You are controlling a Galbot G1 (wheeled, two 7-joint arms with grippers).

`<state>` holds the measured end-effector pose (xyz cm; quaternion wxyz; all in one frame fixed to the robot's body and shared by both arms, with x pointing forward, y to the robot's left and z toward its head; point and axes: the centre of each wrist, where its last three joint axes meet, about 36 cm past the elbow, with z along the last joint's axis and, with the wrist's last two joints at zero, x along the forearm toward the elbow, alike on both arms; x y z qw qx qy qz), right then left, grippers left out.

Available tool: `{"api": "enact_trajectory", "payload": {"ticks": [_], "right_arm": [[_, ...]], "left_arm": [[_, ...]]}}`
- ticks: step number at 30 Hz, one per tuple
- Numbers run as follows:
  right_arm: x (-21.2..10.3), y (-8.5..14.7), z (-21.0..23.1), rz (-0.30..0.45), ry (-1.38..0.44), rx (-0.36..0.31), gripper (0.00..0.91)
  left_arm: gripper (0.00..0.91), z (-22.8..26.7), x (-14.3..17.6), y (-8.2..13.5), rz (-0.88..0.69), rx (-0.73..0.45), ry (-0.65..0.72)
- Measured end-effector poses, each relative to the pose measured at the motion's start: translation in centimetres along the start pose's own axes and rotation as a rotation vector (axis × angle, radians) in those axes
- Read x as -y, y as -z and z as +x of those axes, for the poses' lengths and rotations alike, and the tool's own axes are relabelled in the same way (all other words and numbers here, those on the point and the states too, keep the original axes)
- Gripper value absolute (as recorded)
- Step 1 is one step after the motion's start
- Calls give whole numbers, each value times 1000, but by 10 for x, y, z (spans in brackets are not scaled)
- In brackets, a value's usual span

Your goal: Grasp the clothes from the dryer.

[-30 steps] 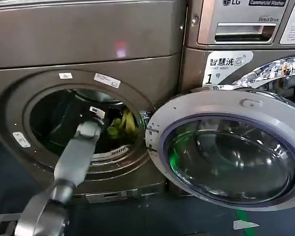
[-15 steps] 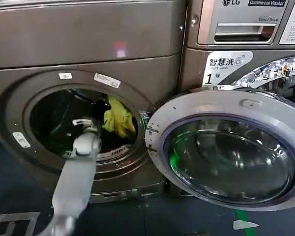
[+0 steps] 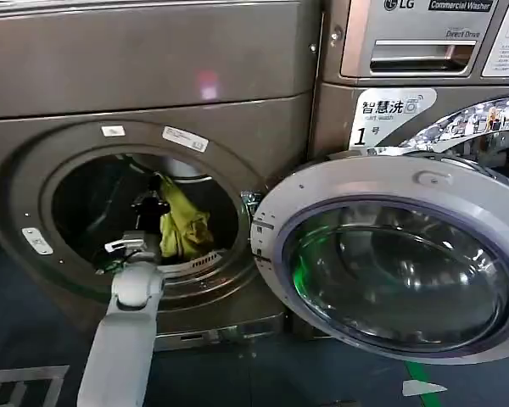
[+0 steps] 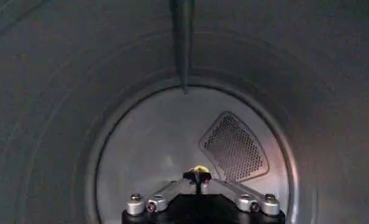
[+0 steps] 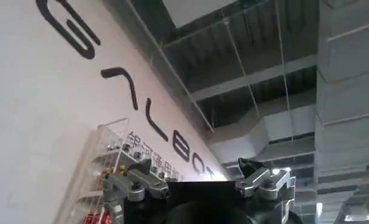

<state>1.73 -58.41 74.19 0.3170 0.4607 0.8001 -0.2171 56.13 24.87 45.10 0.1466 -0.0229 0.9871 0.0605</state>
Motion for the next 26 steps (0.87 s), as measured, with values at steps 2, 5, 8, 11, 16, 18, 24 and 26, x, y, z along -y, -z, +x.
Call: {"api": "enact_trajectory", "payload": {"ticks": [2, 5, 8, 11, 16, 18, 24, 26], "right_arm": [[0, 0, 0, -1, 0, 2, 907], [0, 0, 0, -3, 1, 6, 907], [0, 1, 0, -5, 1, 10, 907], [0, 2, 0, -3, 0, 12, 907], [3, 8, -2, 15, -4, 6, 907], [4, 10, -3, 21, -3, 7, 907], [7, 15, -2, 31, -10, 5, 907], [8, 15, -2, 34, -12, 4, 907]], "left_arm": [[0, 0, -1, 1, -2, -10, -7], [0, -2, -1, 3, -5, -18, -11], [0, -3, -3, 6, -8, -22, -16], [0, -4, -6, 10, -13, -24, -22], [0, -9, -8, 14, -13, -21, -34], [0, -11, -8, 15, -13, -24, -40], [0, -14, -8, 17, -17, -28, -55], [0, -15, -7, 18, -17, -29, -59]]}}
